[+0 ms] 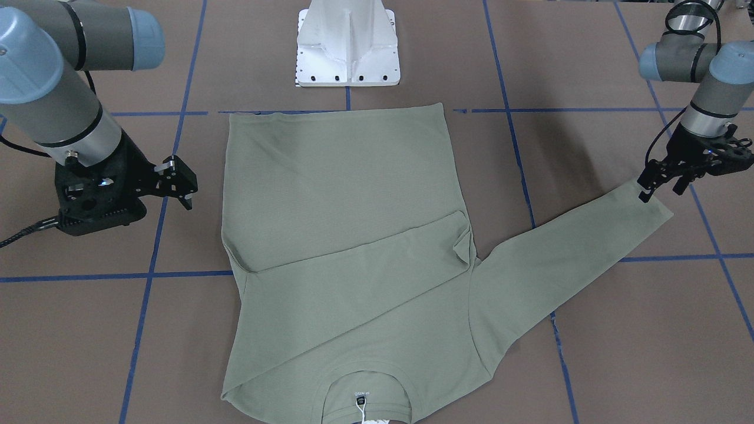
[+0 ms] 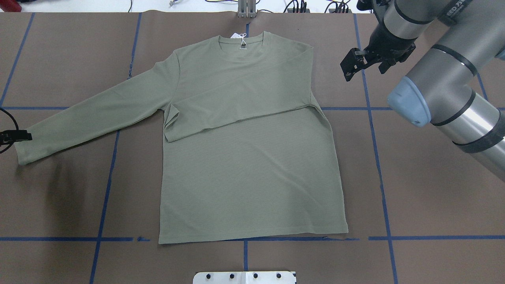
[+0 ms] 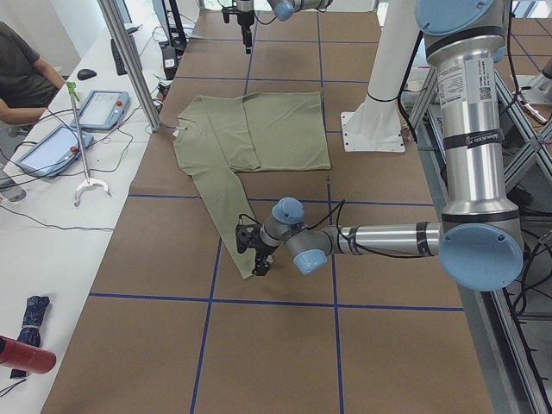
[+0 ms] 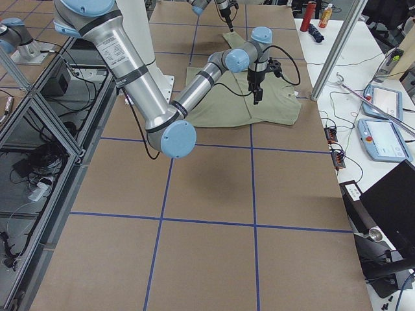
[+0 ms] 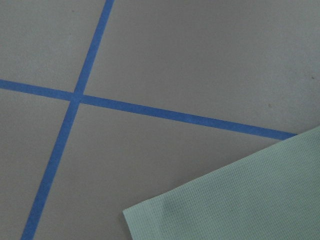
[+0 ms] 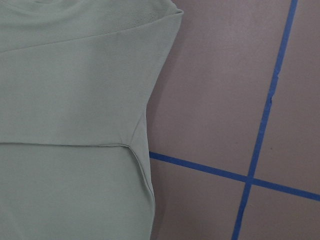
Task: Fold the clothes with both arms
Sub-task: 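Release the sleeve and lift the right gripper away, then grasp the other sleeve cuff with the left gripper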
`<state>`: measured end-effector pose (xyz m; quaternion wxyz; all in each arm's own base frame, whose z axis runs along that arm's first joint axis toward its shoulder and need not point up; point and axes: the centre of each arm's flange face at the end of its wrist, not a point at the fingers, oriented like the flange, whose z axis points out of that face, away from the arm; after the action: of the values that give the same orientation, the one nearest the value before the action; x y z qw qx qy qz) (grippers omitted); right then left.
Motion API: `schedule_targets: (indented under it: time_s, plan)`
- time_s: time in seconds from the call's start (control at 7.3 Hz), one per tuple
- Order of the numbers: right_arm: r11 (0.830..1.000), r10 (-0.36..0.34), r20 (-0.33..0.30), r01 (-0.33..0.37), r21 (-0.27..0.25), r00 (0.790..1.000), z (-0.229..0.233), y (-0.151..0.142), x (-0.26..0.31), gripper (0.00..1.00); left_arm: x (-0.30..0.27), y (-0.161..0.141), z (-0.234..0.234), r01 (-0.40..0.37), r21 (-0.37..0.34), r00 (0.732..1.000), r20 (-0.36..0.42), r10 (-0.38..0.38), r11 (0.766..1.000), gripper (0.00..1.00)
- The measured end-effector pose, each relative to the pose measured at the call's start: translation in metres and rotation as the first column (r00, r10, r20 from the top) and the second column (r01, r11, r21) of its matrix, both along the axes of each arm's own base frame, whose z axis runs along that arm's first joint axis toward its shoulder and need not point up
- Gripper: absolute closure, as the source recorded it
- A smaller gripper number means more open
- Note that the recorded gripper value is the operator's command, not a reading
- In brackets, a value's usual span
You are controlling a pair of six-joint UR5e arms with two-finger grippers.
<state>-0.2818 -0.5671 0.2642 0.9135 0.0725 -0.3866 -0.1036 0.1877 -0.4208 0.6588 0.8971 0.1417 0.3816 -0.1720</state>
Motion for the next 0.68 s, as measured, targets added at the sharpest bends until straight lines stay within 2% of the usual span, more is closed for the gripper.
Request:
schedule_targets:
  time_s: [0.68]
  plan:
    - [1.000,-0.014,0.010,0.014,-0.002,1.000,0.013,0.010,0.014,0.00,0.009,0.004,0.019,-0.019,-0.025,0.999,0.028,0.020,1.000,0.00]
